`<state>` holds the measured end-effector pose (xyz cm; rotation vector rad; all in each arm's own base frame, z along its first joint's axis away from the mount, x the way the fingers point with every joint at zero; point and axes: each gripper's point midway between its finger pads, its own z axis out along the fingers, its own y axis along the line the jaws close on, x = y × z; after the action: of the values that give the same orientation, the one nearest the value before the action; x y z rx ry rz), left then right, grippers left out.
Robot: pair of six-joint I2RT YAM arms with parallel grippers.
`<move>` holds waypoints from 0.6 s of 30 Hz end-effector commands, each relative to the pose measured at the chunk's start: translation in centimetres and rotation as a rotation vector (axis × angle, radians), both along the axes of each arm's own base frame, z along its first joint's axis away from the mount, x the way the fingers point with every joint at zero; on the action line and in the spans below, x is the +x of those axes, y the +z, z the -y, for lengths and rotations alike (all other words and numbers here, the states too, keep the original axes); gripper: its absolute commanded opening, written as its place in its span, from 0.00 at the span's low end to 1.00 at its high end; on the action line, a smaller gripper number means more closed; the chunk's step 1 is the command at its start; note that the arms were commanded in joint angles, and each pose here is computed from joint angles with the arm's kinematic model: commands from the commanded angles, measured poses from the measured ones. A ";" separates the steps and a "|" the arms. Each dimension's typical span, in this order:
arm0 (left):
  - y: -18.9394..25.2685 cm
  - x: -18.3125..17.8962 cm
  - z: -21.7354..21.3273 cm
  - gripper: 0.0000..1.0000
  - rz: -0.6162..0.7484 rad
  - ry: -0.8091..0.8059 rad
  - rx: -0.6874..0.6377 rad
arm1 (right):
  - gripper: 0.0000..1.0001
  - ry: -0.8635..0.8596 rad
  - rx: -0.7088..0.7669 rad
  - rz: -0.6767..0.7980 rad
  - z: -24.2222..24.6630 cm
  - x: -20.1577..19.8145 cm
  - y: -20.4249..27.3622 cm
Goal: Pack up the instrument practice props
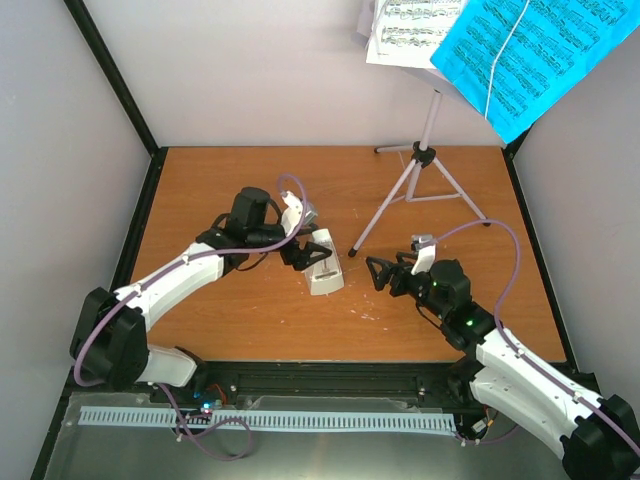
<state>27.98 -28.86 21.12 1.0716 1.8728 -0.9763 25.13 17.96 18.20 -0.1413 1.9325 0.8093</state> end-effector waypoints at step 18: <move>0.8 0.2 0.9 0.49 0.155 -0.008 0.059 | 1.00 -0.041 0.081 -0.005 0.9 -0.2 -0.4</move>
<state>28.64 -29.04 20.54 1.1162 1.8466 -0.8285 24.98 17.43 17.39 -0.0781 1.9243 0.8459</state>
